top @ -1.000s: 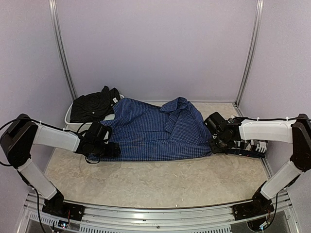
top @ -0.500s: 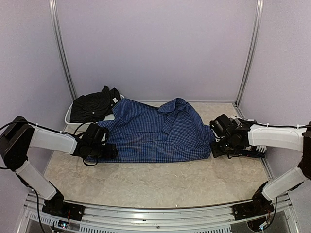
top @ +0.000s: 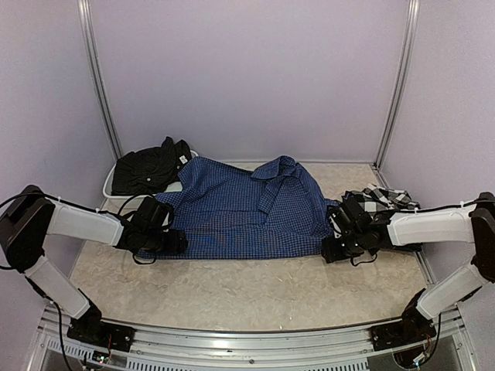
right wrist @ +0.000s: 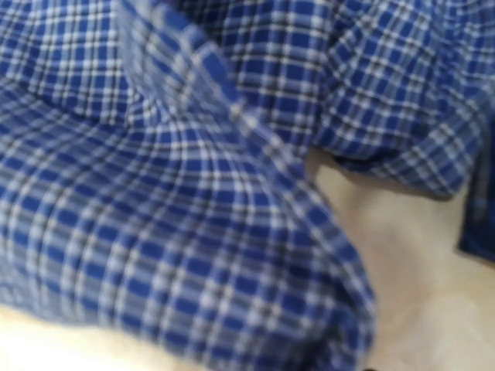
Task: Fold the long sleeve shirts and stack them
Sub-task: Smooth out the 1/3-folded shirt at the center of the board.
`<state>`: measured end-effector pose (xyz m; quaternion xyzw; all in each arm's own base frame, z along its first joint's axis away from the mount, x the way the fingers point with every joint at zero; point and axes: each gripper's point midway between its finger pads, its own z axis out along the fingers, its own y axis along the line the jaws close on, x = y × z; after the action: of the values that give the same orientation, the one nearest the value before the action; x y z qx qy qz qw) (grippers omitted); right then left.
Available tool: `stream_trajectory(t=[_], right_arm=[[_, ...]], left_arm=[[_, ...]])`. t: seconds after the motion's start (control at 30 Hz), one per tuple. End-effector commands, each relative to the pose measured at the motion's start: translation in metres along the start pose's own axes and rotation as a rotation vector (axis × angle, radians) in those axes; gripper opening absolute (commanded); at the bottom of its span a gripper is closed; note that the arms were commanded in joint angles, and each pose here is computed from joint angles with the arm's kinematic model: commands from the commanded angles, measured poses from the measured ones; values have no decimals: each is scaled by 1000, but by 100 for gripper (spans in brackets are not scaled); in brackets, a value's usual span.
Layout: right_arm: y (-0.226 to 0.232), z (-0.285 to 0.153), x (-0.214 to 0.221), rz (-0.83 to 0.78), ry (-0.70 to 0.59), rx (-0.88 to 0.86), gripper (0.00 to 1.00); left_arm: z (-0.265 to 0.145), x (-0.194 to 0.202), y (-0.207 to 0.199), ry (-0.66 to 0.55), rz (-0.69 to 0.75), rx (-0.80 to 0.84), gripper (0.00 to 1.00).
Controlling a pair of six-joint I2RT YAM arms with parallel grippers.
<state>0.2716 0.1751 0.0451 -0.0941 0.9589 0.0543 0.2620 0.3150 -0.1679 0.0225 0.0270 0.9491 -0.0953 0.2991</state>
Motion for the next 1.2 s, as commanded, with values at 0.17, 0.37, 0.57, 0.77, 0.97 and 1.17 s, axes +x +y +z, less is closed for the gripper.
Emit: stream_trajectory(t=[0.17, 0.37, 0.57, 0.77, 0.97, 1.17], right_arm=[[1, 11, -18, 56, -73, 28, 55], [-11, 17, -23, 86, -83, 77, 51], [-25, 26, -18, 84, -47, 145, 48], [-44, 21, -15, 84, -34, 222, 44], [-64, 9, -11, 97, -18, 299, 41], [-80, -4, -12, 134, -27, 336, 40]], left_arm=[[4, 36, 10, 133, 5, -36, 79], [5, 39, 12, 136, 2, -42, 79], [3, 40, 15, 135, -6, -51, 79], [0, 42, 23, 132, -21, -70, 79], [-2, 44, 29, 127, -45, -77, 78], [-3, 47, 31, 132, -56, -80, 78]])
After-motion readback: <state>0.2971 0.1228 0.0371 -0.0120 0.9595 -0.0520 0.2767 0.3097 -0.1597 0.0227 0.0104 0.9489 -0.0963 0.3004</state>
